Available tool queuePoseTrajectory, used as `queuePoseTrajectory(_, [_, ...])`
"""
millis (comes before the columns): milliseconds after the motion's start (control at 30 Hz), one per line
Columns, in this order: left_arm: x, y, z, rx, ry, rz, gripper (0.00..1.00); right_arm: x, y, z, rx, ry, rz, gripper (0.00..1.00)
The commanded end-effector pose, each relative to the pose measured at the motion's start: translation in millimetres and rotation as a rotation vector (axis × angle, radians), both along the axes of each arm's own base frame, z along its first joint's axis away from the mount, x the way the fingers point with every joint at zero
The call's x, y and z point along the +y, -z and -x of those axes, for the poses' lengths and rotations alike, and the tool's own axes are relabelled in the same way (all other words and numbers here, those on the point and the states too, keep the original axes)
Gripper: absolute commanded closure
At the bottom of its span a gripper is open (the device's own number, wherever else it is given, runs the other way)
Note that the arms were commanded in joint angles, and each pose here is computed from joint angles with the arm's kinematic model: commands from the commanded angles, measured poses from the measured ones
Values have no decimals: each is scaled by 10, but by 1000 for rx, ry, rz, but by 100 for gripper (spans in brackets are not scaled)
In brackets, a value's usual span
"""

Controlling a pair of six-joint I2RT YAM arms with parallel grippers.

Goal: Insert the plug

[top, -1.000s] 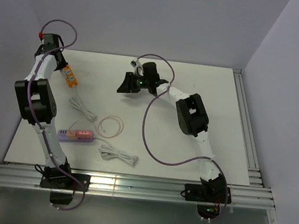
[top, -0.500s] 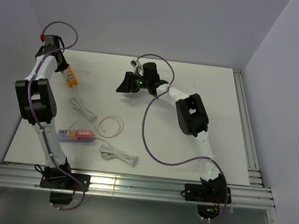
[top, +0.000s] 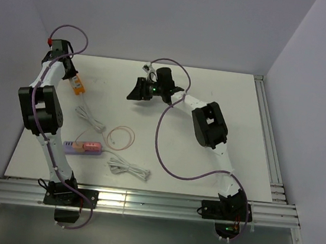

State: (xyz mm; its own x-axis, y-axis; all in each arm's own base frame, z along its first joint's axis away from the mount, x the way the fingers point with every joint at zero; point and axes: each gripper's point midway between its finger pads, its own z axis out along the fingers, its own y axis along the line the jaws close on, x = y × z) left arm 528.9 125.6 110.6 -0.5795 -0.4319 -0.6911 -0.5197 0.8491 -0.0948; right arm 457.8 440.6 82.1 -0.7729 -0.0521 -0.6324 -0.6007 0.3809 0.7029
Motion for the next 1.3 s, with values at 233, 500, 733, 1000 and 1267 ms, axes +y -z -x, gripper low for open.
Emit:
queuePoseTrajectory(233, [-21,-74,12,-10,-7,-22,100,8,-142,-68,-38,-11,-38,42])
queuePoseTrajectory(500, [-86,16,89,19,-18,-31,100,8,-146,-65,-40,-12,-41,42])
queuePoseTrajectory(733, [-69,23,87,21,-32,-42,100,10,-147,-68,-40,-12,-41,42])
queuePoseTrajectory(1000, [-58,144,79,77,-50,-34,100,21,-126,-75,-28,-16,-38,42])
queuePoseTrajectory(1267, [-110,419,149,133,-44,-70,100,18,-127,-66,-27,-17,-39,42])
